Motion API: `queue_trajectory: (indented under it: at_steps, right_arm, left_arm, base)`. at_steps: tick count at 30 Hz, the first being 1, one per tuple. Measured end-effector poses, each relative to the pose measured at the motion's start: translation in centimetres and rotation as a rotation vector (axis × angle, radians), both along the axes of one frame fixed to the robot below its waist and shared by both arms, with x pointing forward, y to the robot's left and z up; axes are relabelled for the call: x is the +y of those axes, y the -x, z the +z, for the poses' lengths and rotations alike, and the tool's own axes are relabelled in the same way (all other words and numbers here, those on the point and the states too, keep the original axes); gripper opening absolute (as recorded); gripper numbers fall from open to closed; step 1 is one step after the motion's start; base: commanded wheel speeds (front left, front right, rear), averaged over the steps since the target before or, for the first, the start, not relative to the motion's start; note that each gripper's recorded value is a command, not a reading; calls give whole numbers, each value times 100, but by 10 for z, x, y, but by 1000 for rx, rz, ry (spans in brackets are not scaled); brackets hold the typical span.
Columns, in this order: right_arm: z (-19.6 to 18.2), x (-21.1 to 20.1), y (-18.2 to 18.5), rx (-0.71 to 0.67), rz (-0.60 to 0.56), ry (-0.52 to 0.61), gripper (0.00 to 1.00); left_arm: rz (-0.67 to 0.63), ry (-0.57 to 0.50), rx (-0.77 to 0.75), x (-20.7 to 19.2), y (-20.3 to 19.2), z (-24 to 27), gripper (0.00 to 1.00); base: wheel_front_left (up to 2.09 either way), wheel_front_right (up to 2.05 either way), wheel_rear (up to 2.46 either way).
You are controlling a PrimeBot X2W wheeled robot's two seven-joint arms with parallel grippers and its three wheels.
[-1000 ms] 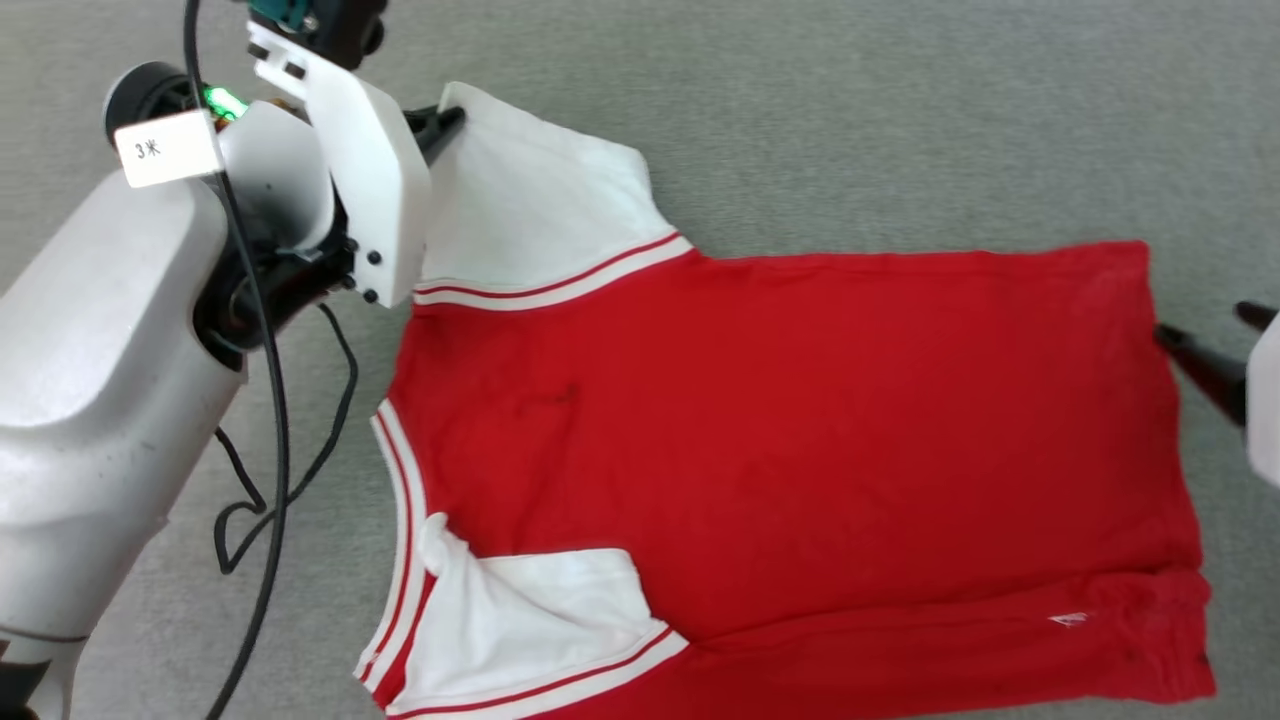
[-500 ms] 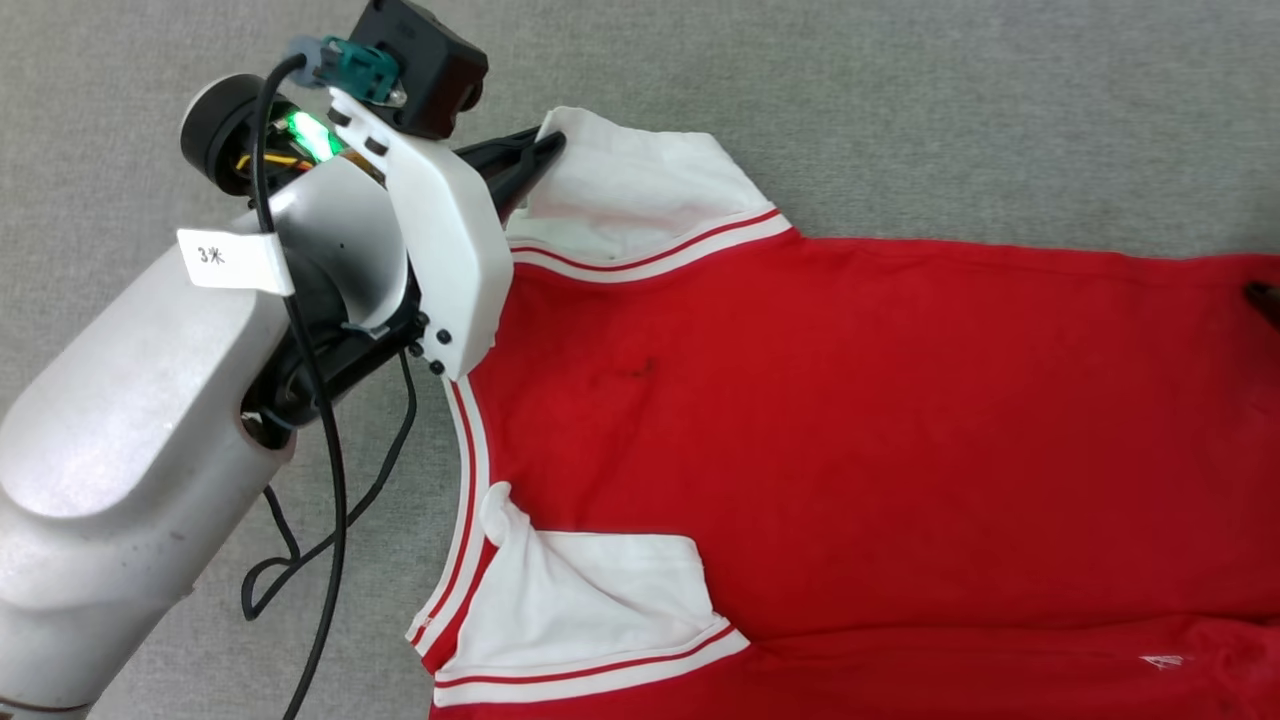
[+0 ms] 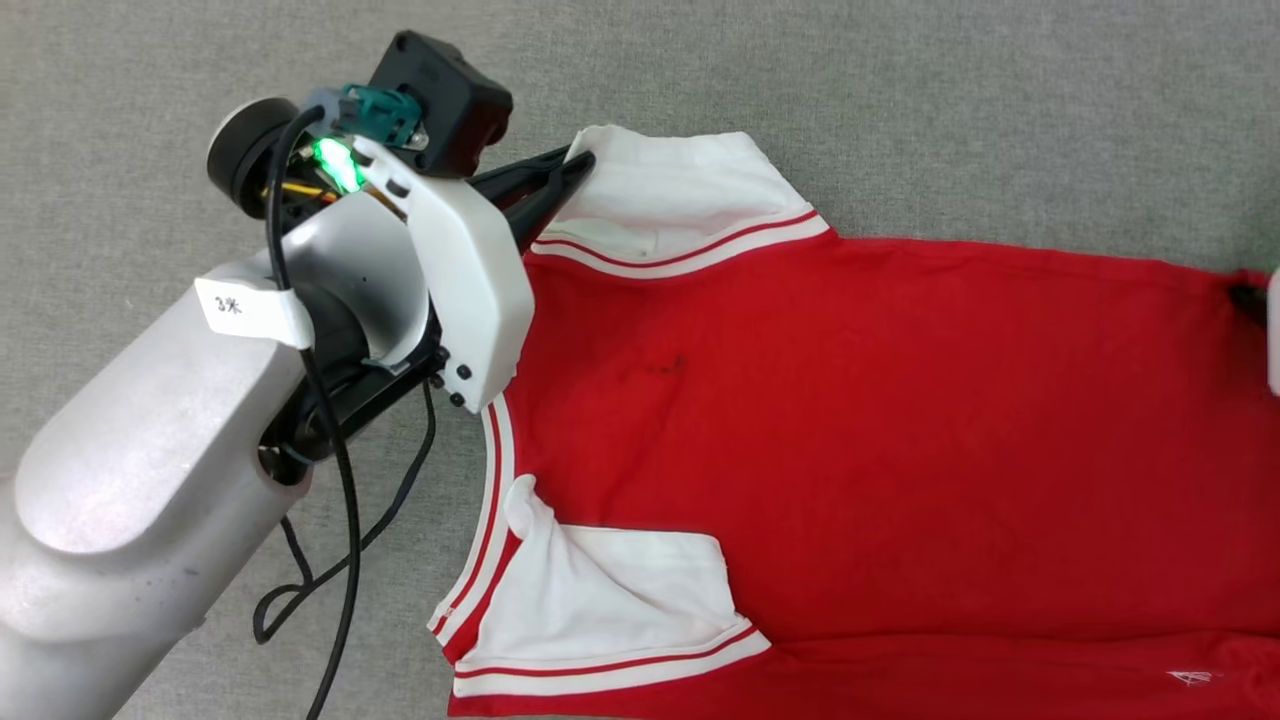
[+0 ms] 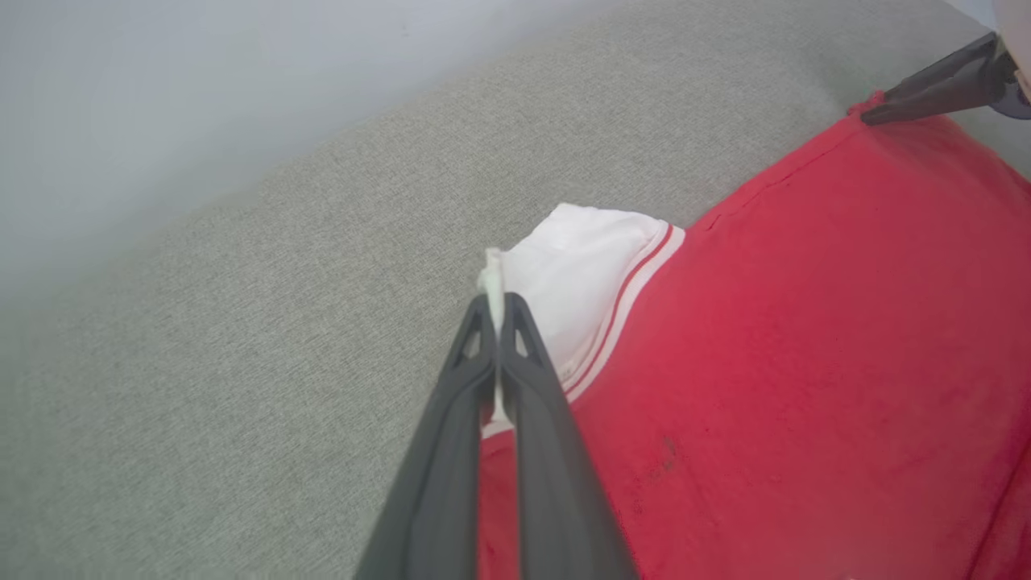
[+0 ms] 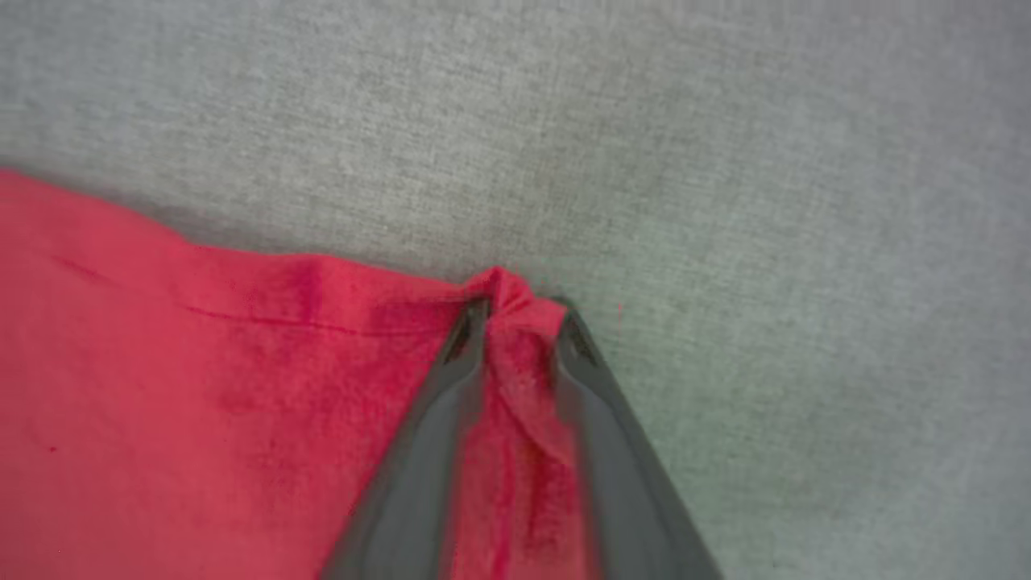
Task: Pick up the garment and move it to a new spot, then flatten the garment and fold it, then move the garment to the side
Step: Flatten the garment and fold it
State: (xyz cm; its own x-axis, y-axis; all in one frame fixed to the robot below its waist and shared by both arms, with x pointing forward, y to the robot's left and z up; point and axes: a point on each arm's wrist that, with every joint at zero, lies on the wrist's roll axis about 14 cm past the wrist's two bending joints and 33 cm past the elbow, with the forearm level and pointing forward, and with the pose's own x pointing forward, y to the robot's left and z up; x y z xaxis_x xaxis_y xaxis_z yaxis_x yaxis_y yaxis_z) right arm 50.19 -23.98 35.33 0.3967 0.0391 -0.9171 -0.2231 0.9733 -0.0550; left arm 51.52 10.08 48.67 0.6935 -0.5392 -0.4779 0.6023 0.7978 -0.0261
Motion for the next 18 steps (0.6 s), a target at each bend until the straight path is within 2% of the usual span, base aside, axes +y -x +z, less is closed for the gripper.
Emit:
queue_trajectory:
  at_steps: [8, 18]
  right_arm:
    - [24, 2, -8, -162, -23, -69, 0]
    - [64, -12, 16, -329, -101, -158, 0]
  left_arm:
    - [59, 18, -44, 14, 7, 11, 0]
    - [96, 87, -67, 17, 42, 28, 0]
  base:
    - [0, 0, 0]
    - [0, 0, 0]
